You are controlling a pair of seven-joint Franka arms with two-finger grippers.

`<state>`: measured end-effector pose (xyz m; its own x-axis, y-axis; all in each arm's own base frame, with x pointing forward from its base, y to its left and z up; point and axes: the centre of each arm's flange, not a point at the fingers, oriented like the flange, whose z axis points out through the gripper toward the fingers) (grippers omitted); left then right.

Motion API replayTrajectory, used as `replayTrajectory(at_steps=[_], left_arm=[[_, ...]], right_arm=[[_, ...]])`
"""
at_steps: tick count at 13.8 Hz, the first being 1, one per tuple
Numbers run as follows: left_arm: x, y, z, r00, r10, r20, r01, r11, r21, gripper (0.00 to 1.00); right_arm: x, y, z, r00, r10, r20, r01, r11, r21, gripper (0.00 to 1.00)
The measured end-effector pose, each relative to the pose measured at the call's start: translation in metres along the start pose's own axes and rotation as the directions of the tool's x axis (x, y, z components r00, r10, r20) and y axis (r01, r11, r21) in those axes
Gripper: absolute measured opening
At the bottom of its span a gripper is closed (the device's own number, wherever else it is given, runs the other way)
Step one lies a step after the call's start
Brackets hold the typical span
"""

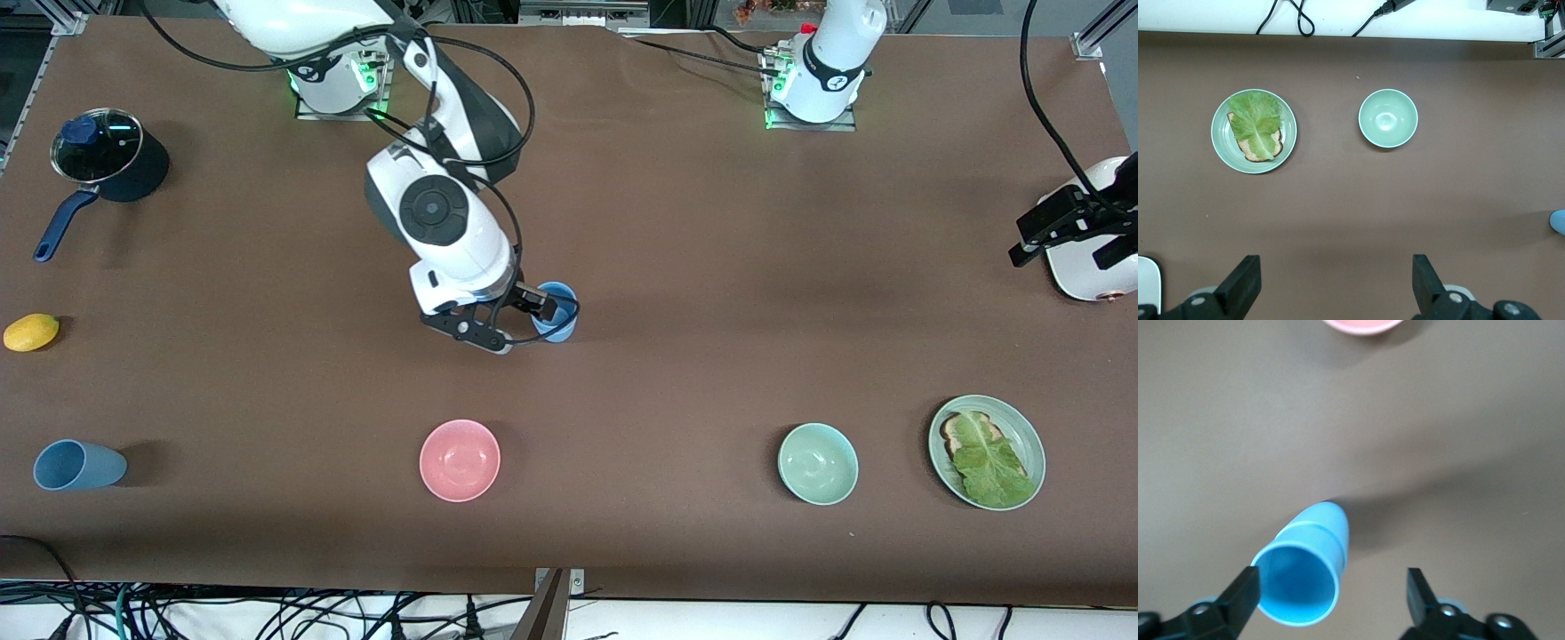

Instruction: Stack blue cups with both arms

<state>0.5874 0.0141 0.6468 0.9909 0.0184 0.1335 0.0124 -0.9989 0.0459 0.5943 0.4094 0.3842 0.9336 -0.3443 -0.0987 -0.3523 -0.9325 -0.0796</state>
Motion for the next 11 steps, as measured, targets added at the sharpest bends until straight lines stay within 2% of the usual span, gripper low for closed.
replayTrajectory(at_steps=[2,6,11], left_arm=[[-0.001,0.001,0.000,1.000,0.000,0.003,0.000,1.000,0.000,1.00],[-0.001,0.006,0.000,1.000,0.008,0.007,-0.008,1.000,-0.002,1.00],[-0.003,0.015,0.001,1.000,0.023,0.021,-0.023,1.000,-0.004,1.00]], right_arm=[[0.015,0.026,-0.027,0.999,-0.045,0.016,0.045,0.998,-0.039,1.00],[0.048,0.091,-0.072,0.990,-0.112,0.083,0.121,0.985,-0.124,1.00],[0.085,0.174,-0.106,0.982,-0.167,0.084,0.178,0.974,-0.143,1.00]])
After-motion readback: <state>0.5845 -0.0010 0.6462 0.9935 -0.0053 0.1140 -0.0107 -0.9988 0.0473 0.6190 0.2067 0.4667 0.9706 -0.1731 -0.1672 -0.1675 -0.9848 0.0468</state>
